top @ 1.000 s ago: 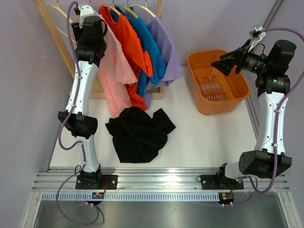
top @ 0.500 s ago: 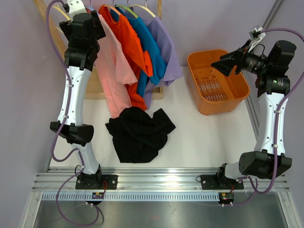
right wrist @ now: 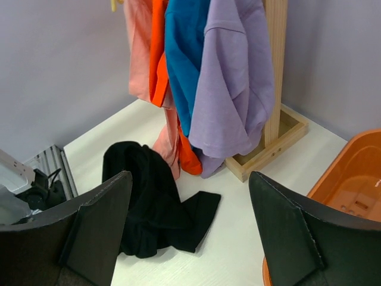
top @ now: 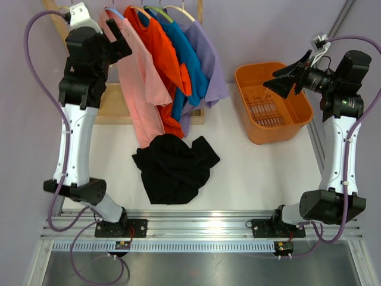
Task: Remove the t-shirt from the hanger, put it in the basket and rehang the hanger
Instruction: Place the hanger at the clothesline, then adjust the clothesline at the corner of the board.
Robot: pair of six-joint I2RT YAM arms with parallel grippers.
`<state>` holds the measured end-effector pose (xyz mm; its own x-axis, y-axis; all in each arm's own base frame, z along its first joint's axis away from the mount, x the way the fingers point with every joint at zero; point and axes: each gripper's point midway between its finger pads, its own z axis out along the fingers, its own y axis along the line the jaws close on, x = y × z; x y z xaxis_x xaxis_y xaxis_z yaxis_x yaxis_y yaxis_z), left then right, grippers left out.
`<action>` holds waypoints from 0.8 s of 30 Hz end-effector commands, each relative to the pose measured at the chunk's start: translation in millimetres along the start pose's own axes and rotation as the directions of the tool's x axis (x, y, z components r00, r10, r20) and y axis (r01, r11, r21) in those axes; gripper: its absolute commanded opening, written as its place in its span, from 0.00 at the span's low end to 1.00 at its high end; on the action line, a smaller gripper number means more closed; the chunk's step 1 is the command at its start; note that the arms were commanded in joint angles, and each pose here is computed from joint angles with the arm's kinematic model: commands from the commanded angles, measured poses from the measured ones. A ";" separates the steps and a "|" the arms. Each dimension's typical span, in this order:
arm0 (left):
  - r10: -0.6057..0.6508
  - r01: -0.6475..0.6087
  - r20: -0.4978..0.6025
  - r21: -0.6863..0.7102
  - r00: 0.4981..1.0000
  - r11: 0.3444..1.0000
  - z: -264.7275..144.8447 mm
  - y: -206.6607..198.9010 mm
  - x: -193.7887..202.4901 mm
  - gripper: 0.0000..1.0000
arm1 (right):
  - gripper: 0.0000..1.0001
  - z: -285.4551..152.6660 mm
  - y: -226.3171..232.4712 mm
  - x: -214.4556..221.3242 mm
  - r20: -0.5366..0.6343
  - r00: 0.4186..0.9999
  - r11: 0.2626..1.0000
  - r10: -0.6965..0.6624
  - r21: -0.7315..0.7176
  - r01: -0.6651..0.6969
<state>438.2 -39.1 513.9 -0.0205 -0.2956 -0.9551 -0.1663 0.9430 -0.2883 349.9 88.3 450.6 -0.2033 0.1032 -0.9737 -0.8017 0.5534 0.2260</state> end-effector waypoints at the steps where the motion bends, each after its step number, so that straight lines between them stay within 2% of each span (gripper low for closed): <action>1: -0.046 0.034 0.089 0.131 0.995 0.991 -61.7 -5.0 -40.5 0.99 | 0.87 5.0 19.4 -6.1 0.006 0.998 0.993 -0.063 -0.095 0.064; 2: -0.035 0.028 0.046 0.134 0.998 0.991 -60.7 -0.4 -22.4 0.99 | 0.87 8.1 16.3 -5.1 0.001 0.998 0.994 -0.055 -0.099 0.055; 3: -0.055 0.043 0.082 0.140 0.995 0.989 -82.0 9.5 -36.0 0.99 | 0.87 11.2 14.0 -0.5 -0.016 1.000 0.995 -0.023 -0.094 0.021; 5: -0.053 0.047 0.038 0.165 0.998 0.985 -87.1 14.9 -16.1 0.99 | 0.87 23.5 9.3 1.4 -0.041 0.999 0.995 -0.025 -0.102 0.021; 6: -0.052 0.045 0.032 0.172 0.998 0.984 -93.4 19.9 -12.0 0.99 | 0.87 27.6 2.8 12.2 -0.082 0.996 0.998 0.021 -0.065 -0.026; 7: -0.053 0.040 0.057 0.205 0.997 0.978 -111.0 20.4 -17.7 0.99 | 0.87 32.8 -1.4 17.1 -0.103 0.995 0.998 -0.012 -0.057 0.006; 8: -0.042 0.039 0.010 0.224 0.999 0.974 -112.5 21.3 2.9 0.99 | 0.87 47.4 -0.6 22.5 -0.135 0.991 0.998 -0.015 -0.070 0.006; 10: -0.039 0.034 0.016 0.236 0.999 0.971 -136.3 28.5 7.2 0.99 | 0.86 57.4 -8.2 45.2 -0.221 0.975 1.000 -0.001 -0.020 -0.003; 13: -0.040 0.051 -0.069 0.160 0.997 0.986 -146.9 52.2 46.8 0.99 | 0.85 79.3 -15.0 74.1 -0.295 0.955 0.999 0.039 0.029 -0.031; 14: -0.054 0.060 -0.053 0.126 0.997 0.990 -158.8 62.4 47.8 0.99 | 0.85 82.6 -20.2 87.1 -0.315 0.946 0.997 0.070 0.057 -0.055; 15: -0.065 0.071 -0.061 0.101 0.996 0.992 -163.8 69.3 54.6 0.99 | 0.85 88.2 -26.0 90.6 -0.315 0.946 0.994 0.074 0.097 -0.045; 16: -0.091 0.098 -0.116 0.060 0.989 0.993 -161.5 78.7 79.0 0.99 | 0.84 89.7 -26.1 95.2 -0.318 0.944 0.992 0.094 0.106 -0.063; 18: -0.142 0.146 -0.148 0.015 0.979 0.989 -165.4 88.7 97.3 0.99 | 0.84 93.1 -25.2 107.7 -0.333 0.939 0.994 0.084 0.094 -0.056; 21: -0.284 0.273 -0.280 -0.078 0.917 0.959 -152.5 97.4 152.6 0.99 | 0.86 90.9 -18.1 118.3 -0.347 0.936 0.998 0.056 0.035 -0.046; 22: -0.359 0.338 -0.317 -0.120 0.878 0.933 -141.9 99.5 179.4 0.99 | 0.86 90.8 -17.8 121.2 -0.350 0.935 0.998 0.062 0.034 -0.053; 24: -0.448 0.415 -0.333 -0.168 0.830 0.894 -129.2 103.0 200.0 0.99 | 0.86 89.7 -17.4 127.1 -0.358 0.931 0.997 0.071 0.034 -0.063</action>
<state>270.7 -12.0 343.1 -0.2373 -0.5516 -0.7997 -0.2368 0.8312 -0.5030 393.8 168.8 307.7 -0.5143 -0.1408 -0.8460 -0.7402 0.5711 0.3549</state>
